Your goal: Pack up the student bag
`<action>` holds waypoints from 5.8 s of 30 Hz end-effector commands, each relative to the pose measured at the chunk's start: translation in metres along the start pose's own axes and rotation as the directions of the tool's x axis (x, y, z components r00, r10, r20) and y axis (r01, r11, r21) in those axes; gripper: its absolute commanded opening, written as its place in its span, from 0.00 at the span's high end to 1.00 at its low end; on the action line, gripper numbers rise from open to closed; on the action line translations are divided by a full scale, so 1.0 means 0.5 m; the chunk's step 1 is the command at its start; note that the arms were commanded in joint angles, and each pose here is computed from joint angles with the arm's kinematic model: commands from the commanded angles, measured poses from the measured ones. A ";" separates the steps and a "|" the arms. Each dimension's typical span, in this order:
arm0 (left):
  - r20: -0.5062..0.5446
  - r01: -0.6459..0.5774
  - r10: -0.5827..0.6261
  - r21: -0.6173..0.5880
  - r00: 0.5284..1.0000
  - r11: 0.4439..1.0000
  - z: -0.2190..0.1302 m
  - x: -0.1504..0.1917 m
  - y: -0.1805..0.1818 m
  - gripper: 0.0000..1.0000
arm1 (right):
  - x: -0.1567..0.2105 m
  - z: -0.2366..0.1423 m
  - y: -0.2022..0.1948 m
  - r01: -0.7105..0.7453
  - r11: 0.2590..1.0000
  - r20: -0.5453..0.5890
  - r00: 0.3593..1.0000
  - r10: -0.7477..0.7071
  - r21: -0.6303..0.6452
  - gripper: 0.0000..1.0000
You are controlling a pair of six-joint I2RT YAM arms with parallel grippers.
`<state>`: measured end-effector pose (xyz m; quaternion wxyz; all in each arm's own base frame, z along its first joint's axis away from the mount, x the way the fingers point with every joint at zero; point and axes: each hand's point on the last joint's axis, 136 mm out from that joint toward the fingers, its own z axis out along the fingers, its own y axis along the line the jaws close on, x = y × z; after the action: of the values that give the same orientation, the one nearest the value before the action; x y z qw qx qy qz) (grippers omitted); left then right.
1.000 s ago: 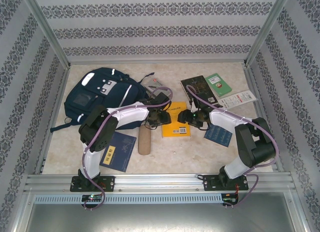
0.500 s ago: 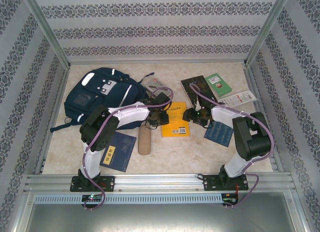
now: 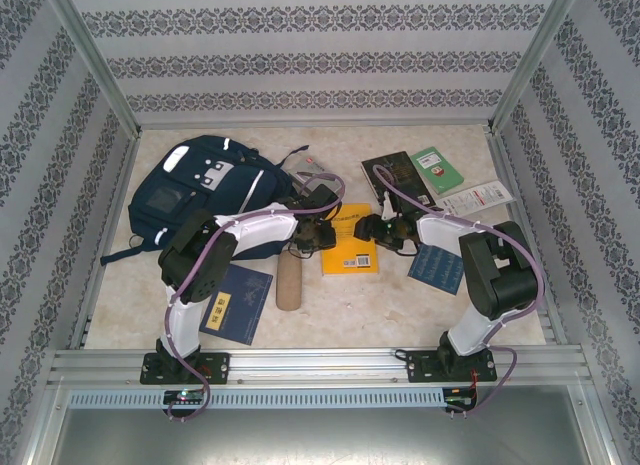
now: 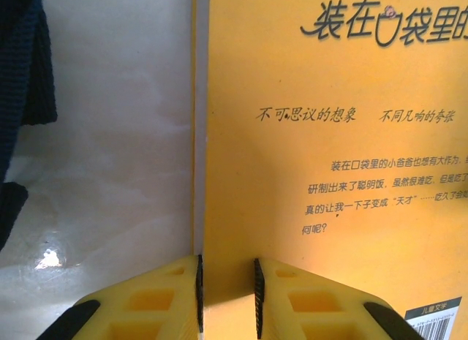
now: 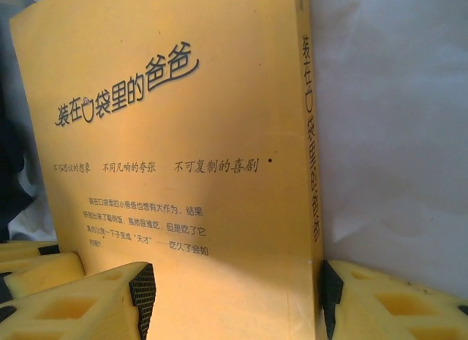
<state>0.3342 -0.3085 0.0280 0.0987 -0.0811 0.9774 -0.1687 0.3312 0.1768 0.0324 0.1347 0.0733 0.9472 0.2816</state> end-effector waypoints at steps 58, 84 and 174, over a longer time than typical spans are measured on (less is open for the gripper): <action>0.046 -0.388 0.448 -0.427 0.893 0.817 -0.244 -0.198 0.215 0.52 | -0.048 -0.238 0.232 0.161 0.908 0.241 0.968 -0.069 -0.388 1.00; -0.018 -0.405 0.433 -0.392 0.901 0.826 -0.203 -0.227 0.273 0.49 | -0.016 -0.218 0.222 0.146 0.908 0.202 0.977 -0.069 -0.394 1.00; 0.306 -0.121 0.217 -0.305 0.927 0.945 -0.427 -0.339 0.288 1.00 | -0.122 0.005 0.488 0.144 0.957 0.292 0.954 -0.067 -0.252 0.02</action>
<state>0.4305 -0.0889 0.2052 0.2529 -0.0258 0.9670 -0.0180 0.4109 0.4015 0.1597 0.2467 0.0904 0.8573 0.4426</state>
